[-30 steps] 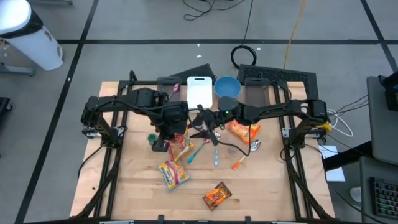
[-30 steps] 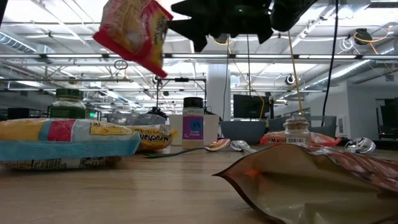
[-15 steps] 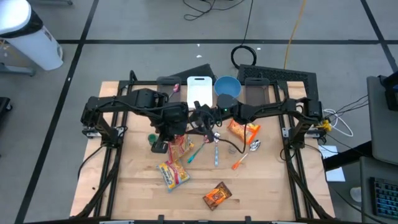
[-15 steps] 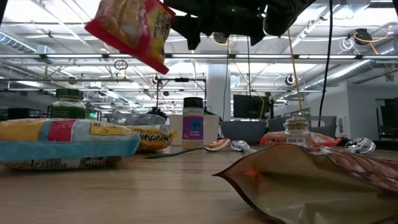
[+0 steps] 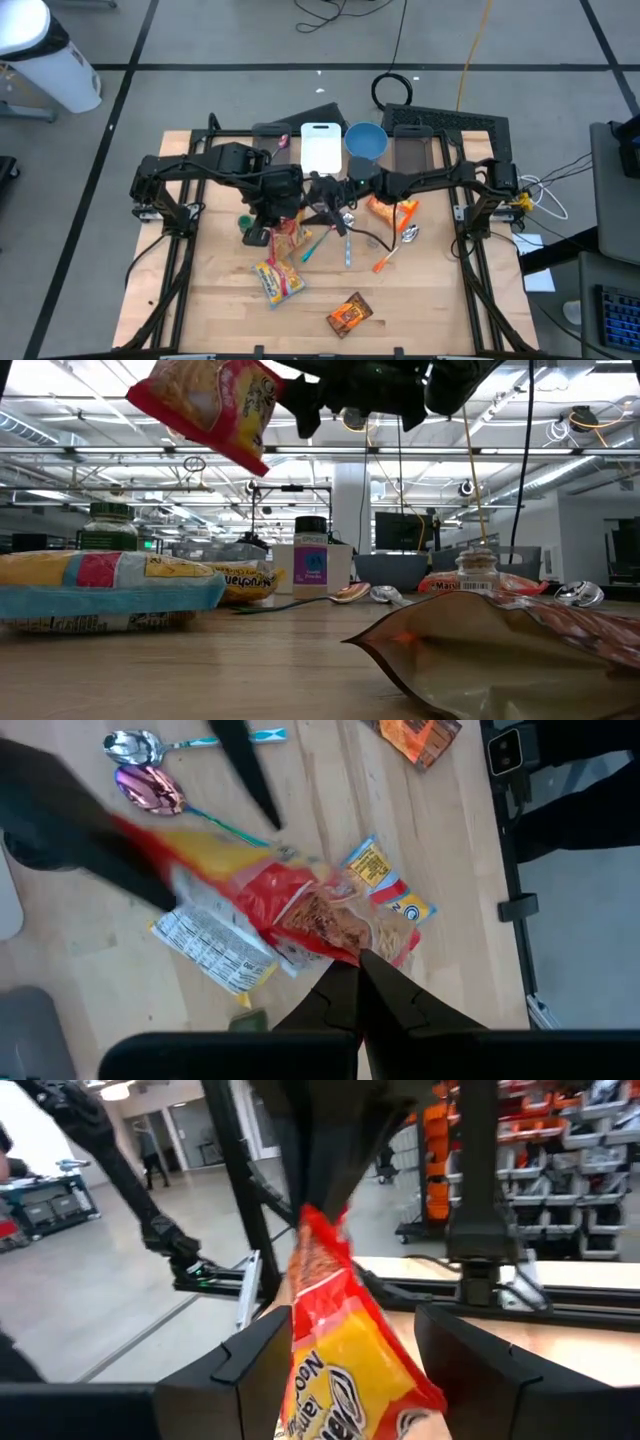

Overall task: Pick & Place Food Item
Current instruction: Put the red noodle pack into the right black bin

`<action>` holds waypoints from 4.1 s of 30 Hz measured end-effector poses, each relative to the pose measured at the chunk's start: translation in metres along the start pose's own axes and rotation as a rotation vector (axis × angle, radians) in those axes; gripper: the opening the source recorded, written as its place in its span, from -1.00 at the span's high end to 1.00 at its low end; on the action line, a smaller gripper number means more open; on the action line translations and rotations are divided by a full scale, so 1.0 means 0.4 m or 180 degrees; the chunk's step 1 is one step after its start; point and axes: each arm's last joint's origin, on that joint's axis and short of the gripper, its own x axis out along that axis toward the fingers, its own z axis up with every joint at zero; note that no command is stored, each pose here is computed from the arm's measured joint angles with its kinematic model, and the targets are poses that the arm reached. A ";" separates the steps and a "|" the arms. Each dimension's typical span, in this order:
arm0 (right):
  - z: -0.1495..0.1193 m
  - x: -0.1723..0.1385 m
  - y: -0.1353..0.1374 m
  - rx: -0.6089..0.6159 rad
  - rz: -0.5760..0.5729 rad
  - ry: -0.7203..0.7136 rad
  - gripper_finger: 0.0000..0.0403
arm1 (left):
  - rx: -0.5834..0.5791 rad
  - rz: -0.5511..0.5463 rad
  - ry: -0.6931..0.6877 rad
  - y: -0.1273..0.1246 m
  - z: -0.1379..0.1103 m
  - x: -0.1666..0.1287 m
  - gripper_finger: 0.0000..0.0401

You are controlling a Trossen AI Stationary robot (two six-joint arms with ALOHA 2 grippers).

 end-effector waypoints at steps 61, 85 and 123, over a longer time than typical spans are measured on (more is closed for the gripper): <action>0.134 -0.141 0.040 0.0396 -0.0759 0.0156 1.00 | -0.0668 -0.0254 -0.1305 0.080 -0.085 -0.201 0.00; 0.355 -0.473 0.193 0.0306 -0.2602 -0.0150 1.00 | 0.0269 -0.0124 -0.2373 0.036 -0.171 -0.233 0.00; 0.297 -0.512 0.065 0.0139 -0.4501 0.0904 1.00 | -0.0582 0.0201 -0.4038 0.171 -0.187 0.039 0.00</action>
